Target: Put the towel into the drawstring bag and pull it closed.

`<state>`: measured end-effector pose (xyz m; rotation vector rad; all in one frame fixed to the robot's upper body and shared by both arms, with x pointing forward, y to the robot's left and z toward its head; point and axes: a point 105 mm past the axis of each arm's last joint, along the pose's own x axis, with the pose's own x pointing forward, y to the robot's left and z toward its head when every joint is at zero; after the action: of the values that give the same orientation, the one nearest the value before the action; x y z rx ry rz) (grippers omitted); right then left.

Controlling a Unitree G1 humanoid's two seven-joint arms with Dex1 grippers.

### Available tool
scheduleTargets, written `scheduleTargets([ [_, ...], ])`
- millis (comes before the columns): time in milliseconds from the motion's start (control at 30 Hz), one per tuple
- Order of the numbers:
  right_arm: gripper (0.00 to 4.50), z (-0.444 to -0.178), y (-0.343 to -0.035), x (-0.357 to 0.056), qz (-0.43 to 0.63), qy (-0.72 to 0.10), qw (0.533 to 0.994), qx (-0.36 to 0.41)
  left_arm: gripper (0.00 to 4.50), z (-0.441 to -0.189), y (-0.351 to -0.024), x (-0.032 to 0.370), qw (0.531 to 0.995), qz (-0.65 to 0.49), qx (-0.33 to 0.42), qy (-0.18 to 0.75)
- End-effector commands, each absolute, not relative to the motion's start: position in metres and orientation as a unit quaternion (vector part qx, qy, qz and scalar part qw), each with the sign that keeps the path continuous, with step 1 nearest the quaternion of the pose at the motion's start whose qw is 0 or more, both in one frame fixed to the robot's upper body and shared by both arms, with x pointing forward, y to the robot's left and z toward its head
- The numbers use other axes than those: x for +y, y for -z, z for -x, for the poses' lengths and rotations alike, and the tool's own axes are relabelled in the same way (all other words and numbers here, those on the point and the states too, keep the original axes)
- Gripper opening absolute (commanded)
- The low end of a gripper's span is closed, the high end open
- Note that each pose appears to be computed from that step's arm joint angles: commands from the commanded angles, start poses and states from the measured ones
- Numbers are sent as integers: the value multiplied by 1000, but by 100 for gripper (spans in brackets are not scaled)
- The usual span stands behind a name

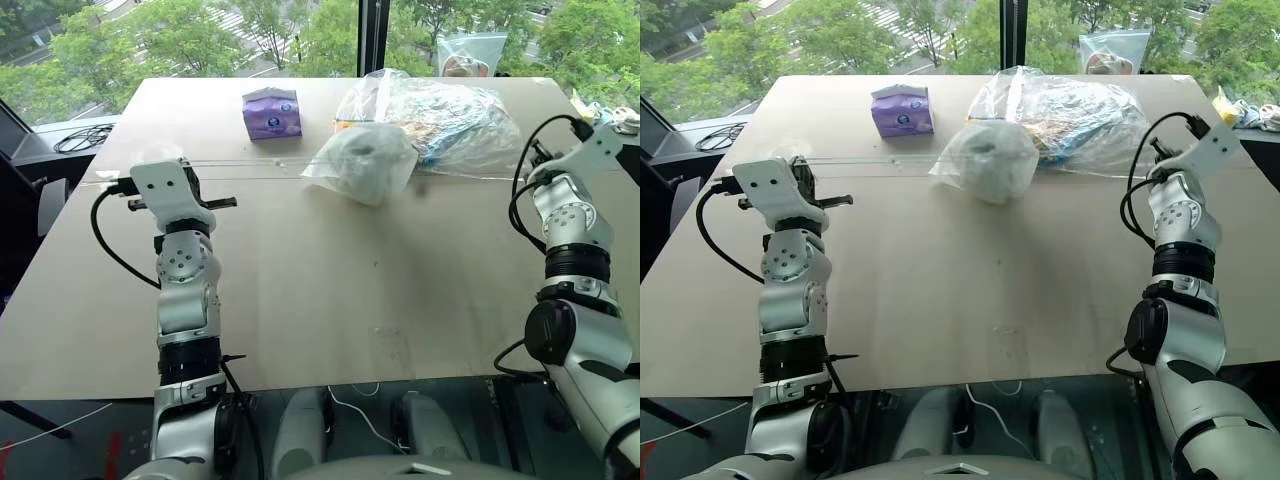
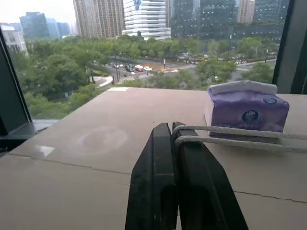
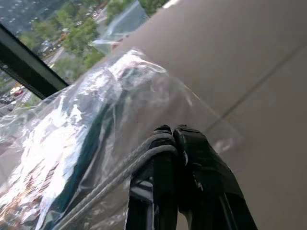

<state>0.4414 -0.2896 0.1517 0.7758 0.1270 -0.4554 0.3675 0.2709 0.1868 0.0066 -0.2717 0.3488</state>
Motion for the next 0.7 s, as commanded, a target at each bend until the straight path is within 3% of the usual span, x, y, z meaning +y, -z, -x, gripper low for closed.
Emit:
scheduleTargets([
  [33,0,-425,-162,-328,-400,262,878,38,5,-346,-199,318,958,-5,-142,-248],
  [200,0,-433,-200,-238,-272,-27,961,33,5,-365,-190,266,988,-24,-109,-104],
  [300,98,-404,-202,-183,-119,-221,967,38,0,-366,-185,235,996,-10,-93,-3],
  [400,228,-377,-172,-172,46,-302,949,76,123,-364,-176,220,994,-61,-65,60],
  [533,228,-352,-148,-189,132,-366,916,99,278,-344,-154,210,975,-157,-18,154],
  [633,228,-346,-137,-220,178,-355,913,98,418,-316,-127,233,962,-192,46,188],
  [667,228,-345,-136,-225,183,-353,913,95,446,-310,-125,238,961,-194,55,188],
  [700,228,-342,-136,-226,174,-360,912,89,446,-302,-123,240,959,-196,57,197],
])
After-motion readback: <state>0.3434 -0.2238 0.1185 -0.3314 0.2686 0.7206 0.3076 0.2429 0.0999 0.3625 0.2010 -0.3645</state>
